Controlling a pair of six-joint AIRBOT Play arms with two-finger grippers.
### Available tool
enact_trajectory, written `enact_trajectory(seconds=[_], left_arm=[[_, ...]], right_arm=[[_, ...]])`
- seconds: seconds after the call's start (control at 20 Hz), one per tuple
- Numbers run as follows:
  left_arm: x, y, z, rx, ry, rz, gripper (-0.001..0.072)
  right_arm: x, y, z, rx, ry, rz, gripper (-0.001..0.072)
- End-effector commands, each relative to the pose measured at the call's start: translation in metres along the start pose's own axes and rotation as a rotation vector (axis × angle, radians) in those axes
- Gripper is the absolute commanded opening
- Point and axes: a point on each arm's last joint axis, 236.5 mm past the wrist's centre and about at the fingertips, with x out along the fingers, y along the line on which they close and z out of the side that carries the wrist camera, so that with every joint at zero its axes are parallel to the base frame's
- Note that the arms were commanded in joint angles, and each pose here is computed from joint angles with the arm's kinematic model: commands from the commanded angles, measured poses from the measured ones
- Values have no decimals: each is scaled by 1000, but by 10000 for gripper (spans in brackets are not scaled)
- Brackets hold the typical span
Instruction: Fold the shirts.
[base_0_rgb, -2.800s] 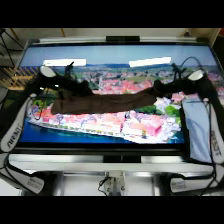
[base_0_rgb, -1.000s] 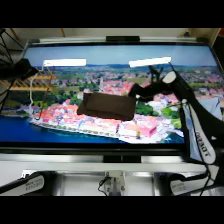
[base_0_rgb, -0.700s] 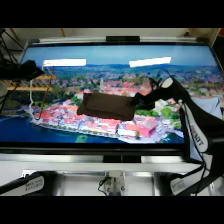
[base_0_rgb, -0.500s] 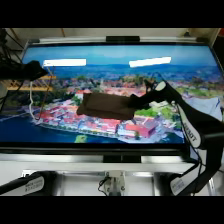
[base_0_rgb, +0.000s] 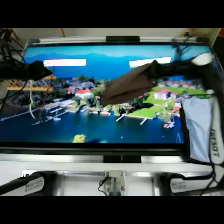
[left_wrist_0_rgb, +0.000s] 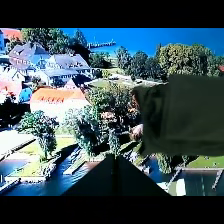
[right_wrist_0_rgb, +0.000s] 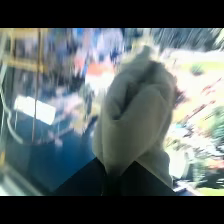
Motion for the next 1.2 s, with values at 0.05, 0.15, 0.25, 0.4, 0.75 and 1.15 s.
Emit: enact_trajectory(seconds=[0.05, 0.15, 0.25, 0.4, 0.75, 1.15], left_arm=[[-4, -6, -9, 24, 35, -14, 33], [-6, -10, -10, 50, 35, -18, 33], [-9, -12, -11, 59, 36, -20, 33], [-13, -14, -9, 66, 27, -21, 33], [-14, -15, -9, 67, 24, -21, 33], [-13, -14, -9, 78, 25, -21, 32]], right_arm=[[-172, -20, 23, 81, -219, -280, 68], [-228, -52, -3, 160, -224, -440, 68], [-278, -92, -42, 276, -172, -633, 68], [-332, -128, -109, 492, -49, -811, 68], [-387, -173, -204, 778, -11, -1023, 68], [-356, -212, -311, 895, 214, -1024, 615]])
